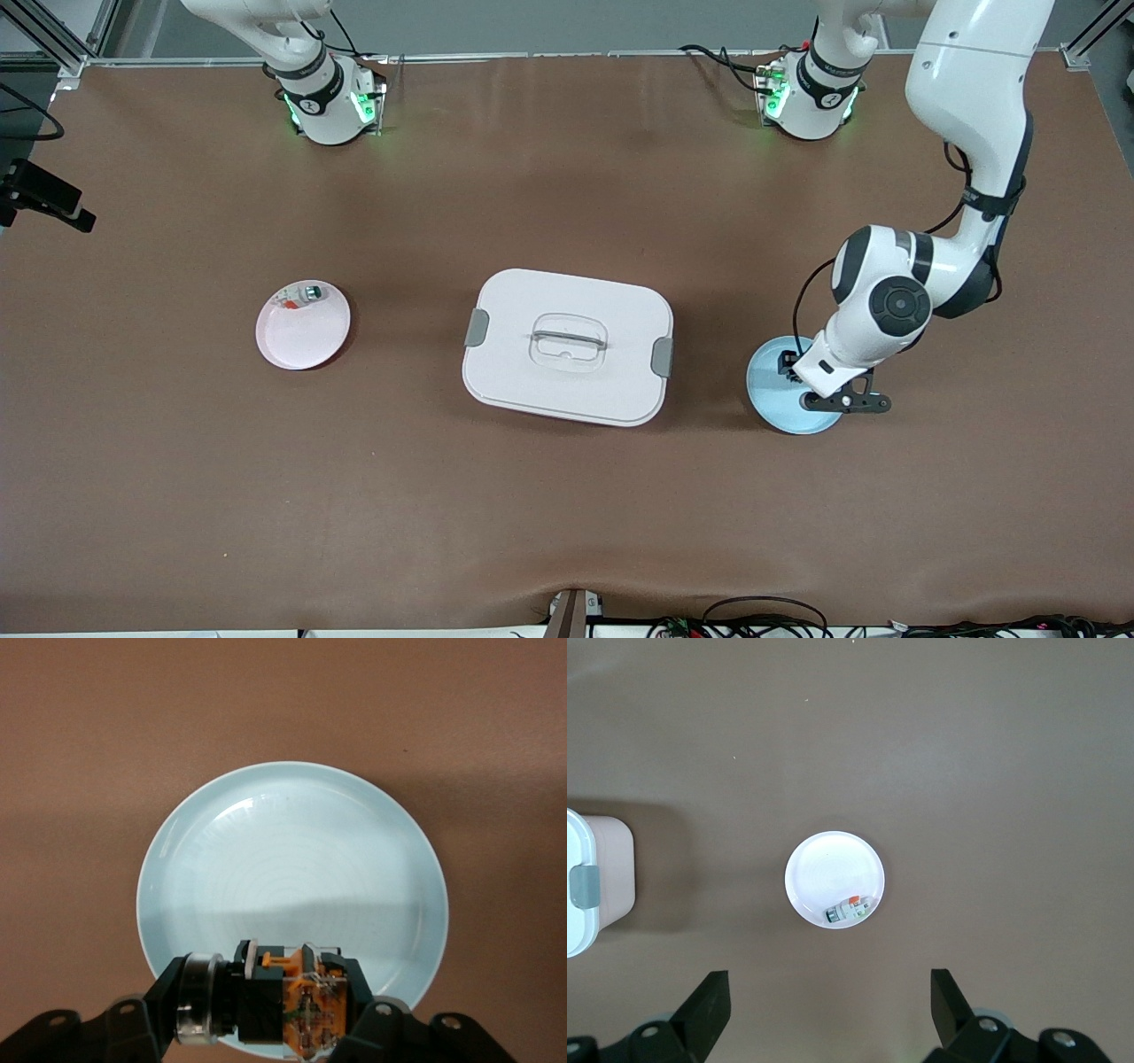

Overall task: Transfer orange switch to right arm and place
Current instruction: 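Lift the orange switch off the blue plate with the left gripper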

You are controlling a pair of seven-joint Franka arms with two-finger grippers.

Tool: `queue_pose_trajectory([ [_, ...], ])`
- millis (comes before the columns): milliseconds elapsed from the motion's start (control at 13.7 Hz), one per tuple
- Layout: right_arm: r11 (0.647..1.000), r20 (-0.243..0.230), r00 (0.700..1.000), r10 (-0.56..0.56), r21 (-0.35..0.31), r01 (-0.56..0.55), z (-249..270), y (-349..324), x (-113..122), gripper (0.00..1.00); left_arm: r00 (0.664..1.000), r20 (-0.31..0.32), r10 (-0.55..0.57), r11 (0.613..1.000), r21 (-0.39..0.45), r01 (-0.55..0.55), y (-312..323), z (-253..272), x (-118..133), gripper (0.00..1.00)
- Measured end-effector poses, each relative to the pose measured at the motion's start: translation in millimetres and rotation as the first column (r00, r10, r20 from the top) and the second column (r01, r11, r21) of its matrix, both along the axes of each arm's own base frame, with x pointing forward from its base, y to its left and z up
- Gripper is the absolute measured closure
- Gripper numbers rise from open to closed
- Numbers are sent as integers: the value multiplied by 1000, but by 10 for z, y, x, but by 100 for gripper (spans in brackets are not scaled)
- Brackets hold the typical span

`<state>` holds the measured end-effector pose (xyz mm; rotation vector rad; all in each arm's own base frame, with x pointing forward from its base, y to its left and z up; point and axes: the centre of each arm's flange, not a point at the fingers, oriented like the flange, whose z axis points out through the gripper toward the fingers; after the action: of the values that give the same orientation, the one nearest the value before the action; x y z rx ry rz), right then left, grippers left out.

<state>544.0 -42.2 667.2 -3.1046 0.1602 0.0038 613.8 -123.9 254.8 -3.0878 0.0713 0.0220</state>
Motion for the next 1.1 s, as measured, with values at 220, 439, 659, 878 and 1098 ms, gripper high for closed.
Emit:
queue_pose_trajectory([
  [220,1000,-1,1000,0,0,0,-4,0,0,0,995,-39,91,995,-39,-92,36,344,-49,28],
  [439,1000,-2,1000,0,0,0,-7,0,-1,0,984,-113,141,989,-23,-144,63,760,-110,28],
  [659,1000,-2,1000,0,0,0,-10,0,-2,0,971,-170,169,982,-54,-180,37,1274,-202,28],
  [878,1000,-2,1000,0,0,0,-11,-1,-4,0,961,-206,185,970,-118,-212,-7,1889,-400,28],
  [1098,1000,-3,1000,0,0,0,-13,-1,-4,0,919,-267,288,916,-201,-346,-117,2524,-603,28],
])
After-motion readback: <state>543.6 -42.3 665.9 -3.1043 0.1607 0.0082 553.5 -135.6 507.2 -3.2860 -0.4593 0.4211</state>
